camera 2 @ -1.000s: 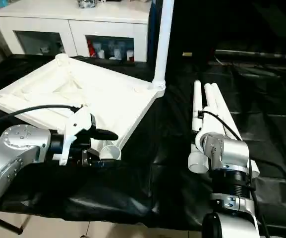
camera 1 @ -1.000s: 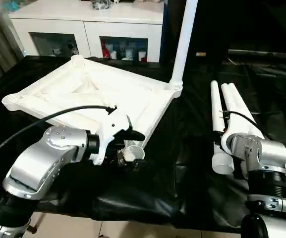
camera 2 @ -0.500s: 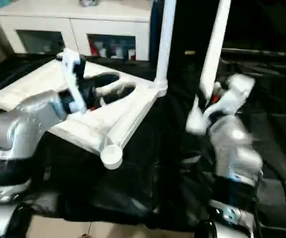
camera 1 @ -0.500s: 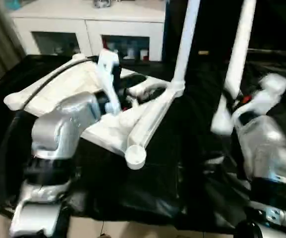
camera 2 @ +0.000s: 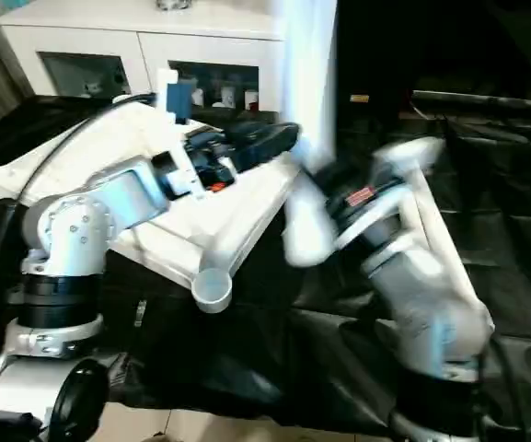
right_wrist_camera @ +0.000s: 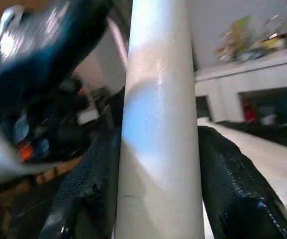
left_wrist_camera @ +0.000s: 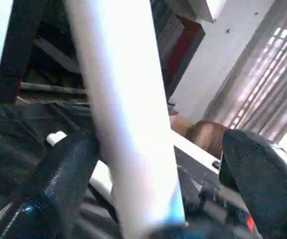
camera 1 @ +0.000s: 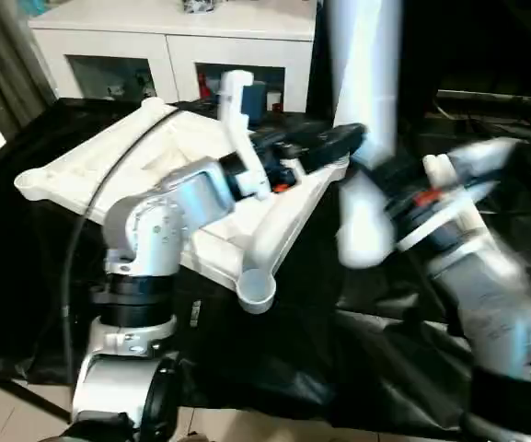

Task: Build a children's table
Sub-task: Pick table leg

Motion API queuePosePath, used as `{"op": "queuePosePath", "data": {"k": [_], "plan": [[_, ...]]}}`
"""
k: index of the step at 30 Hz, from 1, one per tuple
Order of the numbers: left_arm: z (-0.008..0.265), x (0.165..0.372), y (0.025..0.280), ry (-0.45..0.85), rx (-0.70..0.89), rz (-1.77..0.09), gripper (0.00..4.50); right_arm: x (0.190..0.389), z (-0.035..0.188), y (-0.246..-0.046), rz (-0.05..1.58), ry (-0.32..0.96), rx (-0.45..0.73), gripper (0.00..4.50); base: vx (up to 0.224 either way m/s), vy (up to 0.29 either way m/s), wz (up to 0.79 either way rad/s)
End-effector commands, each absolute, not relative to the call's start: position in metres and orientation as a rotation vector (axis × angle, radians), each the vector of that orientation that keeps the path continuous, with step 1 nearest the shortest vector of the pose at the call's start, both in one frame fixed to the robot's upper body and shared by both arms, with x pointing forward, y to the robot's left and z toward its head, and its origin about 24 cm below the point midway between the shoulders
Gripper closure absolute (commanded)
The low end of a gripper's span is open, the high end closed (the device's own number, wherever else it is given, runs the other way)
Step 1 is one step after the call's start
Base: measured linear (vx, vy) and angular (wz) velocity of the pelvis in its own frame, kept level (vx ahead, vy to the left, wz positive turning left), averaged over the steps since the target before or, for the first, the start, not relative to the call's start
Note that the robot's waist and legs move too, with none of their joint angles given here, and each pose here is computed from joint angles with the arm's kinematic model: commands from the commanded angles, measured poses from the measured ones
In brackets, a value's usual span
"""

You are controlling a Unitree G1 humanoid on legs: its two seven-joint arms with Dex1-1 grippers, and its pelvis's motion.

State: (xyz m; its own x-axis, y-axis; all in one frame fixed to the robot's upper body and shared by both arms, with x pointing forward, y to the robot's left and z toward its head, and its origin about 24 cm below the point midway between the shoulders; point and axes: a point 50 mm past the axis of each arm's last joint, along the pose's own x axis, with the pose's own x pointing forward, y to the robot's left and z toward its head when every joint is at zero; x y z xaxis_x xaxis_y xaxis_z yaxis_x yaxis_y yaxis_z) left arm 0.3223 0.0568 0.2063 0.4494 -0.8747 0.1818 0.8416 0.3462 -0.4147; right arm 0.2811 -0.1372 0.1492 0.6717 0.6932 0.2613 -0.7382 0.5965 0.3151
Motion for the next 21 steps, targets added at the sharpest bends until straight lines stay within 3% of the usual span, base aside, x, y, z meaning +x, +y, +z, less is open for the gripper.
{"op": "queuePosePath", "data": {"k": [1,8,17,18,21], "plan": [[0.207,0.321,0.055,0.089,-0.480,-1.119,0.00,0.279,0.151,-0.134,0.859,-0.119,0.375,2.64,0.000,0.000,0.00],[0.204,0.314,0.053,0.119,-0.491,-1.129,0.00,0.279,0.143,-0.125,0.895,-0.065,0.314,2.64,0.000,0.000,0.00],[0.193,0.322,0.057,0.186,-0.485,-0.997,0.00,0.286,0.131,-0.118,0.826,-0.027,0.193,2.65,0.000,0.000,0.00],[0.191,0.322,0.057,0.194,-0.480,-0.980,0.29,0.286,0.131,-0.117,0.823,-0.029,0.187,2.65,0.000,0.000,0.00],[0.190,0.323,0.057,0.205,-0.473,-0.962,0.36,0.286,0.131,-0.116,0.824,-0.033,0.183,2.65,0.000,0.000,0.00]]}}
